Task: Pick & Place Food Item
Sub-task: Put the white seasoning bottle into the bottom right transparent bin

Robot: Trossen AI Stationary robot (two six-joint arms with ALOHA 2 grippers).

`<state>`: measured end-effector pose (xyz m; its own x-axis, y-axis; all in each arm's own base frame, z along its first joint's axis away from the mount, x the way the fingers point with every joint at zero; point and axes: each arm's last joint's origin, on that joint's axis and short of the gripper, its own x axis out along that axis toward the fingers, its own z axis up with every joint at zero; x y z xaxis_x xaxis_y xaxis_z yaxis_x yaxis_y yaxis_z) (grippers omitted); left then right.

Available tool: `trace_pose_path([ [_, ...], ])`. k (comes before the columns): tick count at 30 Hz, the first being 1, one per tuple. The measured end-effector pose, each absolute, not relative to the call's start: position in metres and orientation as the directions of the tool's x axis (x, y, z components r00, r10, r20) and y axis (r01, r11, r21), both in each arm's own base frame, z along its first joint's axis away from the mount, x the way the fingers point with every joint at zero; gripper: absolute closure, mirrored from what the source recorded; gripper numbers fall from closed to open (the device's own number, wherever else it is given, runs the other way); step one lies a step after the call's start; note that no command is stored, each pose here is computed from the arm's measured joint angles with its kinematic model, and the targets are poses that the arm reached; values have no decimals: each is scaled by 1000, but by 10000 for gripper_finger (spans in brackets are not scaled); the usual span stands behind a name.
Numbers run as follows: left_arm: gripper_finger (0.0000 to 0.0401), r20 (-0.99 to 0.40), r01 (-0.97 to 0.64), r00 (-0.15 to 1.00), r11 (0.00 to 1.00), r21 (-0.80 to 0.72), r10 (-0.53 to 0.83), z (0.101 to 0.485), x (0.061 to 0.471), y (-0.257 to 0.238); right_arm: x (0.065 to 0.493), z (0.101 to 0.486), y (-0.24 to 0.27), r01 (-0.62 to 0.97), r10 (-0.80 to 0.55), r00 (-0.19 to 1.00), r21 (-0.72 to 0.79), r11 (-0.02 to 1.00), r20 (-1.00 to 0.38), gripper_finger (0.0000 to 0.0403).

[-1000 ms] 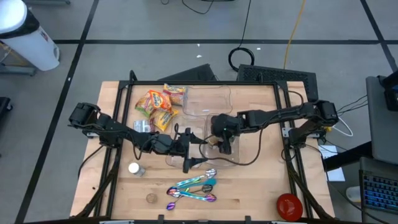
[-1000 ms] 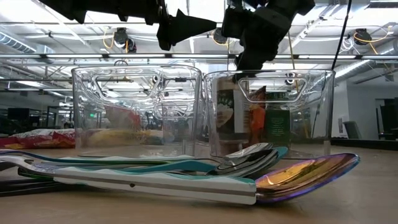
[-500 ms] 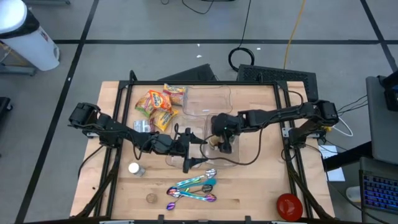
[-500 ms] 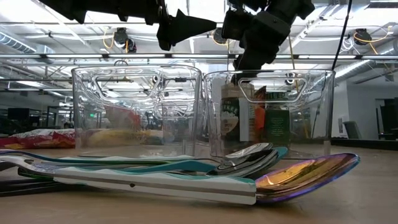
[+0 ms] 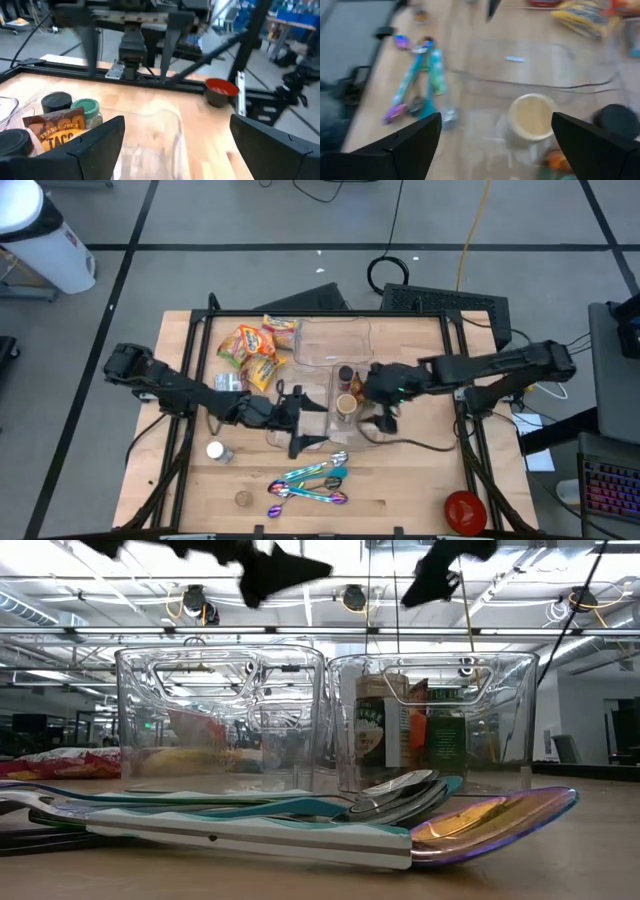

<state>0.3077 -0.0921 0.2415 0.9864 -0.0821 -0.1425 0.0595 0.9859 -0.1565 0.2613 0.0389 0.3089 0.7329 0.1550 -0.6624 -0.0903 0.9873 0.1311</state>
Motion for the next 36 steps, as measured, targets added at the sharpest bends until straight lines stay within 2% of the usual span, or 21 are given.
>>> trace_pose_path([
  [4, 36, -240, 40, 968, 991, -128, -70, 258, 276, -109, 233, 304, 64, -187, 228, 778, 130, 974, -586, 30],
  [9, 36, -450, 48, 884, 984, -174, -123, 255, 233, -131, 200, 291, 78, -195, 210, 858, 80, 977, -468, 30],
  [14, 36, -643, -184, 755, 902, -392, -125, 250, 193, -132, 180, 281, 78, -163, 176, 926, 68, 984, -334, 30],
  [18, 36, -760, -348, 636, 830, -437, -133, 249, 168, -123, 175, 275, 75, -131, 141, 962, 56, 990, -236, 30],
  [24, 36, -850, -496, 521, 785, -371, -72, 266, 151, -110, 173, 269, 72, -114, 121, 978, 50, 992, -170, 30],
  [29, 36, -938, -610, 345, 752, -248, -30, 281, 148, -108, 173, 265, 72, -116, 122, 981, 48, 992, -151, 30],
  [36, 36, -989, -747, 94, 648, -148, -117, 268, 152, -119, 173, 266, 72, -115, 121, 982, 47, 992, -146, 30],
])
